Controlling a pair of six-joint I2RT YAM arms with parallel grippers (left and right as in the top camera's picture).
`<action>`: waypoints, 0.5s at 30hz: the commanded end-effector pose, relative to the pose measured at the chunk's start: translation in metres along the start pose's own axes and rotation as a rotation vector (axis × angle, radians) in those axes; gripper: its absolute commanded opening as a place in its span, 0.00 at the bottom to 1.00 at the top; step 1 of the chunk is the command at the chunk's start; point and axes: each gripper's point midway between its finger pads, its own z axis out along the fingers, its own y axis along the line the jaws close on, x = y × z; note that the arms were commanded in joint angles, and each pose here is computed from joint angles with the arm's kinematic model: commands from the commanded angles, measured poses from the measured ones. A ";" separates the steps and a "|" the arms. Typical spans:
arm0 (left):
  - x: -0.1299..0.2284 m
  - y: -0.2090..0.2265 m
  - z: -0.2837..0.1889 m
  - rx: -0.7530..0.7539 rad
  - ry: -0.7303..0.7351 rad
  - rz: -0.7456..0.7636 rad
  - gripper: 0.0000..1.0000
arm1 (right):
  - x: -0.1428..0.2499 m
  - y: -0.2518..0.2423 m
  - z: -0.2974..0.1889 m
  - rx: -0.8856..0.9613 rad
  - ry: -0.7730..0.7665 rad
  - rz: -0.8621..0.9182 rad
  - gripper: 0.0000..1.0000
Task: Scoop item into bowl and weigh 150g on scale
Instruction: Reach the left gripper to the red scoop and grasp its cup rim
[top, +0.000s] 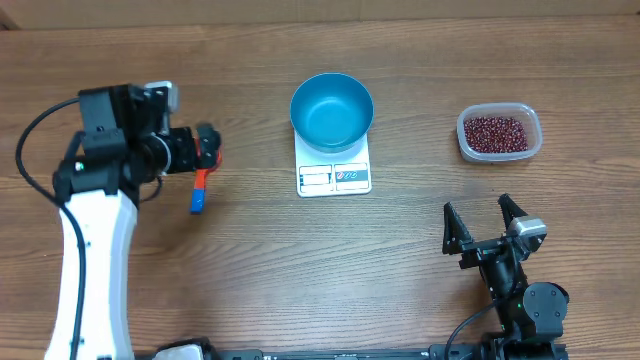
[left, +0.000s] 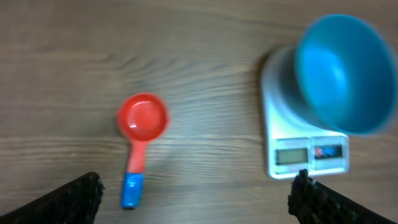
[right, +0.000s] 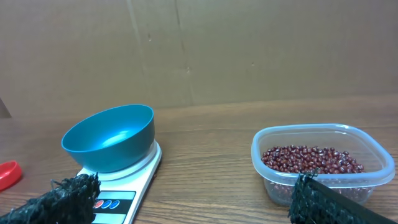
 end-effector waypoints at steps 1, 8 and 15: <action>-0.005 0.022 0.019 -0.012 0.026 -0.080 0.95 | 0.002 -0.001 0.000 0.003 -0.005 0.005 1.00; 0.000 0.046 0.068 -0.047 0.086 -0.102 0.82 | 0.002 -0.001 0.000 0.003 -0.005 0.005 1.00; 0.001 0.072 0.116 -0.104 0.102 -0.104 0.71 | 0.002 -0.001 0.000 0.003 -0.005 0.005 1.00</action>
